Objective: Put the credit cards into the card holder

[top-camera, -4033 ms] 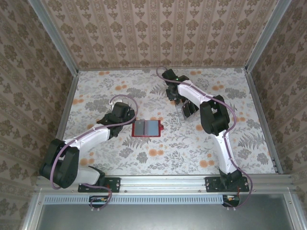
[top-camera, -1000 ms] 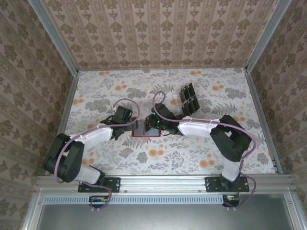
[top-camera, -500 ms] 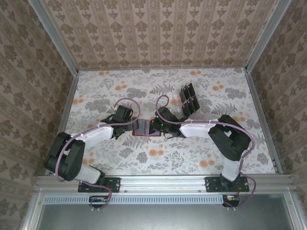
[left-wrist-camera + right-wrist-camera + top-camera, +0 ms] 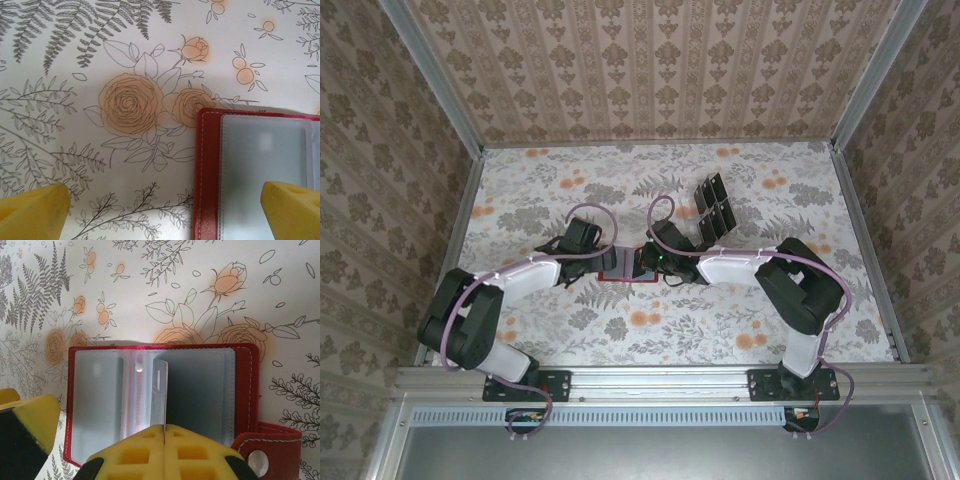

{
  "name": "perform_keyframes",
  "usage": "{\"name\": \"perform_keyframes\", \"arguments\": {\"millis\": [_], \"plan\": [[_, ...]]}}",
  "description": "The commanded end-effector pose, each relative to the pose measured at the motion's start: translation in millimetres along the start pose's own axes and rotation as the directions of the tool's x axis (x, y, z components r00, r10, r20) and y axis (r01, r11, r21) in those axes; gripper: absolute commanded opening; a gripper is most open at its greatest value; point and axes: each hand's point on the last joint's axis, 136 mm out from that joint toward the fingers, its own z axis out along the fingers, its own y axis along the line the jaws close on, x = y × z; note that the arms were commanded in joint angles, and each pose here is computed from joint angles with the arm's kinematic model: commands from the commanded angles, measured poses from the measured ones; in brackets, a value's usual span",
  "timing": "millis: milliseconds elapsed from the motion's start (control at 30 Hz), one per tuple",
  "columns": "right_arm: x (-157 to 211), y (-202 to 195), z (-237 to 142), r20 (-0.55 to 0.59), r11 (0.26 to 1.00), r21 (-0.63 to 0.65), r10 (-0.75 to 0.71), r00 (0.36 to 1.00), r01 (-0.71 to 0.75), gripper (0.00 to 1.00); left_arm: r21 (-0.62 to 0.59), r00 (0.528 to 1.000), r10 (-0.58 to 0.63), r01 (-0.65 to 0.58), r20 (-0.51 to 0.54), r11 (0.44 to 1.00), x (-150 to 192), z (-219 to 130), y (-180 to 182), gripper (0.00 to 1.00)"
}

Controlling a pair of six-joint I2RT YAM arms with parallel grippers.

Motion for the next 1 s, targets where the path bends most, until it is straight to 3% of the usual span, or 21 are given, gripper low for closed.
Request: {"name": "perform_keyframes", "arguments": {"millis": [0, 367, 700, 967], "plan": [[13.4, -21.6, 4.4, -0.047, 0.998, 0.06, -0.02, 0.999, 0.023, 0.0, 0.027, 0.999, 0.043, -0.043, 0.007, 0.999, -7.1, 1.8, -12.0, 1.0], [16.7, -28.8, 5.1, -0.057, 0.997, 0.074, -0.018, 0.998, 0.022, 0.0, -0.081, 0.992, 0.094, -0.101, -0.08, 0.992, 13.4, 18.0, 4.9, 1.0], [14.3, -34.6, 6.8, -0.068, 0.997, 0.074, -0.005, 0.998, 0.01, 0.0, -0.174, 0.99, 0.041, -0.064, -0.133, 0.983, 35.5, 16.8, 28.8, 1.0], [-0.1, -12.6, 2.4, -0.059, 0.998, -0.055, 0.021, 0.998, -0.025, 0.0, -0.18, 0.99, 0.029, -0.054, -0.137, 0.982, 41.0, 16.2, 32.4, 1.0]]}}
